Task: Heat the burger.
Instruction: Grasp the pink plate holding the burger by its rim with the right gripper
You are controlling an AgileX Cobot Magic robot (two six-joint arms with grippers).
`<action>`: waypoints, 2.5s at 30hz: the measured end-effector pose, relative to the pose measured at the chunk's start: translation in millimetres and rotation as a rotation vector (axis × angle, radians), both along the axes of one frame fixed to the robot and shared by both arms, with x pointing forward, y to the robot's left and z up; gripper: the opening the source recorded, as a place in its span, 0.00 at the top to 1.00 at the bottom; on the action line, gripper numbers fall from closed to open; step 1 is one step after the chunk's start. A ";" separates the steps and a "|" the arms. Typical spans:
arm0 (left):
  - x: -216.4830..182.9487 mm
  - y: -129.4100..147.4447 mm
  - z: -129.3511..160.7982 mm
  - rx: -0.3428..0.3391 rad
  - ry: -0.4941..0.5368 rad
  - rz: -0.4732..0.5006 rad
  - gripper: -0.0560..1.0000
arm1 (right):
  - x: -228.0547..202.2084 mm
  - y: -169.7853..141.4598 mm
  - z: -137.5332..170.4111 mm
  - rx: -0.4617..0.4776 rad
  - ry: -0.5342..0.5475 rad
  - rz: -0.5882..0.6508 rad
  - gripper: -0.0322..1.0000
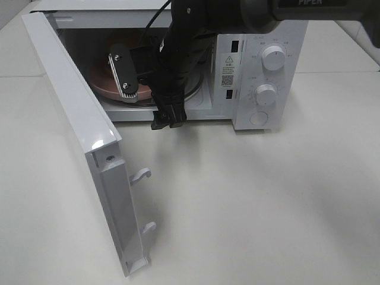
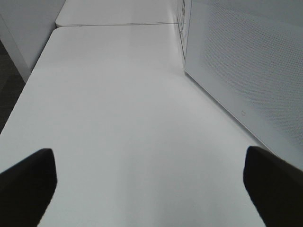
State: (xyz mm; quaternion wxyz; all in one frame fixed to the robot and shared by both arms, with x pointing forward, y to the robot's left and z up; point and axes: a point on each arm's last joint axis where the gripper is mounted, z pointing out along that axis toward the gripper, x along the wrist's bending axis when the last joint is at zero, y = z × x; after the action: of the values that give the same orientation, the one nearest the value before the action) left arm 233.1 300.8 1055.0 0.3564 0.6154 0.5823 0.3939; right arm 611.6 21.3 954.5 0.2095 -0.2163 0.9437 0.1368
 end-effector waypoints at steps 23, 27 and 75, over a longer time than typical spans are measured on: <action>0.0 0.0 0.0 0.000 0.000 0.000 0.00 | 22.6 23.2 -13.3 0.057 0.040 -0.051 0.15; 0.0 0.0 0.0 0.000 0.000 0.000 0.00 | 22.7 23.3 -13.8 0.058 0.041 -0.053 0.15; 0.0 0.0 0.0 0.000 0.000 0.000 0.00 | 42.3 38.0 -55.8 0.128 0.060 -0.138 0.23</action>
State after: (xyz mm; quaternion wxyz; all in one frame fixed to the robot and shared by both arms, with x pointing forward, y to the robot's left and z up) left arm 233.1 300.8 1055.0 0.3564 0.6154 0.5823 0.3939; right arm 653.9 59.3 898.6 0.2036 -0.1330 0.9515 0.1883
